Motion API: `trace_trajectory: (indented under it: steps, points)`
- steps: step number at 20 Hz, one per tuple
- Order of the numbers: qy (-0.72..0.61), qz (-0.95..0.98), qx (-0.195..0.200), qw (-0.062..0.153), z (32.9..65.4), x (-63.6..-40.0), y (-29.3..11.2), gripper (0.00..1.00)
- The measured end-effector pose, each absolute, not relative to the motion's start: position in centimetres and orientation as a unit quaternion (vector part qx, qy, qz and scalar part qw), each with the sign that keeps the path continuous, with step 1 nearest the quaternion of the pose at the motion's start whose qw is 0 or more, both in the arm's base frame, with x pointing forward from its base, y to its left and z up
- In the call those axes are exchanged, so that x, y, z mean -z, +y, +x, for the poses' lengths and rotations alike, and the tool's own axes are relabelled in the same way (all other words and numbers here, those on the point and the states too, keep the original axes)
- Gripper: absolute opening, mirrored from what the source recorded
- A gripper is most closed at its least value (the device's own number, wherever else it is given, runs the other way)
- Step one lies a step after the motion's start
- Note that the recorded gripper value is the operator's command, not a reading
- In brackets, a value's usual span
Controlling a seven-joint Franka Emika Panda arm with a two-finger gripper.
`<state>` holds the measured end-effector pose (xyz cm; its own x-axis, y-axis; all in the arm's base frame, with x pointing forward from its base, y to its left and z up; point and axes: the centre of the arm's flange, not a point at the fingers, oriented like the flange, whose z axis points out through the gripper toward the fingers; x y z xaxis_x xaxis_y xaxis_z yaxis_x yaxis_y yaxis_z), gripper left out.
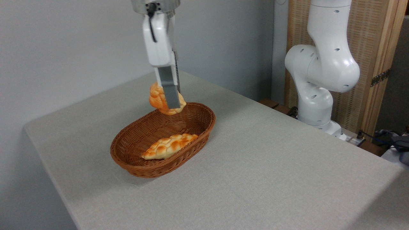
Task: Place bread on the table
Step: 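Lift the bun out of the basket and carry it beside the basket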
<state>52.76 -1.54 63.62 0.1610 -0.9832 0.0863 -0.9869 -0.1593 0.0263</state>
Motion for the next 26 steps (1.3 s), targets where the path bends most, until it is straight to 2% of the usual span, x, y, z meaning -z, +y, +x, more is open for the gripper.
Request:
trace_trajectory:
  steps: [3,7,8,10,13,15,17,21,23,26]
  points:
    - [-0.588,0.806,-0.044,0.054,52.7,-64.2,1.7,0.55]
    - [-0.531,0.841,-0.065,0.082,52.6,-64.6,2.9,0.59]
    - [-0.521,0.847,-0.065,0.083,52.6,-64.6,2.9,0.64]
    - [-0.499,0.86,-0.063,0.086,52.6,-64.6,2.5,0.67]
    - [-0.486,0.867,-0.061,0.087,52.6,-64.6,2.2,0.82]
    - [-0.484,0.868,-0.061,0.087,52.6,-64.6,2.3,0.86]
    - [-0.48,0.871,-0.061,0.087,52.6,-64.6,2.8,0.94]
    - [-0.464,0.879,-0.062,0.088,52.5,-64.6,4.8,0.95]
    - [-0.463,0.88,-0.062,0.088,52.5,-64.6,4.9,1.0]
    - [-0.463,0.88,-0.062,0.088,52.4,-64.6,4.9,1.0]
